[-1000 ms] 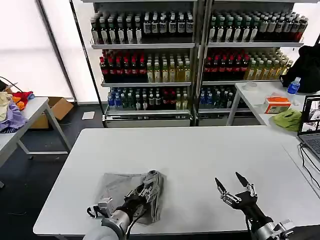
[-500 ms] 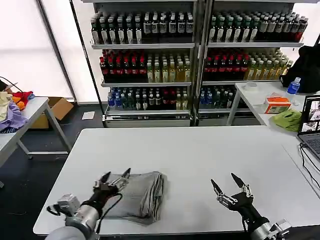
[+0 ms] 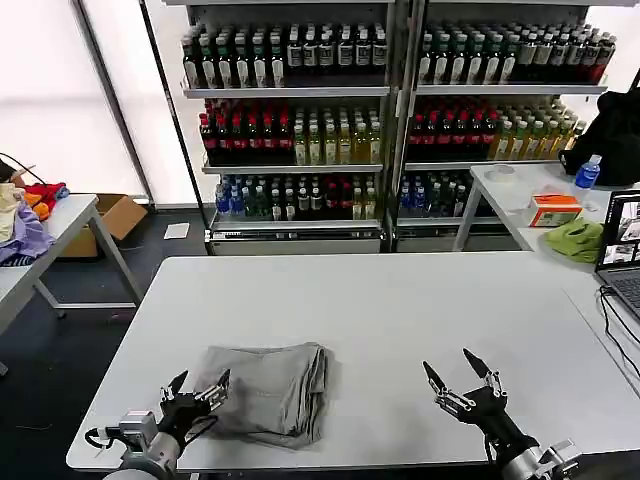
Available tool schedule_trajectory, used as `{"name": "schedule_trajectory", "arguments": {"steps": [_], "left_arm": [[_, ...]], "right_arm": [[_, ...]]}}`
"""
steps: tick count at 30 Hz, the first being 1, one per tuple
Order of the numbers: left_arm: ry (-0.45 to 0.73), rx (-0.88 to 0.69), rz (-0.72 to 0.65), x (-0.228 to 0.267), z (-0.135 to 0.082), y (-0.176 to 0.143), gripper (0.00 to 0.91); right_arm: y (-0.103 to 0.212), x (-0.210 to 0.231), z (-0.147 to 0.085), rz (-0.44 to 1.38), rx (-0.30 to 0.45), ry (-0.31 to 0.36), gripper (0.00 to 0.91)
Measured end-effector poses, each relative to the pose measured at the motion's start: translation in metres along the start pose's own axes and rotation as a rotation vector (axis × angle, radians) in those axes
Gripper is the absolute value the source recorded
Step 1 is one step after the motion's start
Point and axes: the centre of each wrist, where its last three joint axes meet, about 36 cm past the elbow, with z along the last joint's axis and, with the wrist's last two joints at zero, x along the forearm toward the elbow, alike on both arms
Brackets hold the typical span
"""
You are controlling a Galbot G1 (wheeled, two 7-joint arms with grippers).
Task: Fold and organize the clothes.
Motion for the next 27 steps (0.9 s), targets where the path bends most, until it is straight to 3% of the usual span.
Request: {"name": "schedule_trajectory", "arguments": {"steps": [1,3,4,17,27], "left_arm": [[0.012,-0.001,-0.003,-0.002,0.003,0.001,0.181],[0.031,0.003,-0.001,-0.005,0.009,0.000,0.040],[0.041,0.005,0.002,-0.006,0.011,0.000,0.020],[0.051,0.149,0.071,-0.012,0.015,-0.004,0.010],[-0.055,0.227,0.096,-0.010,0.005,0.011,0.010]], "right_arm": [[0.000,0.000,0.000,0.000,0.000,0.000,0.907],[0.000,-0.001,-0.001,0.000,0.001,-0.002,0.907],[0.000,0.000,-0.001,0.001,0.002,-0.003,0.907],[-0.001,0.005,-0.001,0.015,-0.001,-0.005,0.907],[0.000,0.003,-0.001,0.006,-0.003,-0.013,0.907]]}}
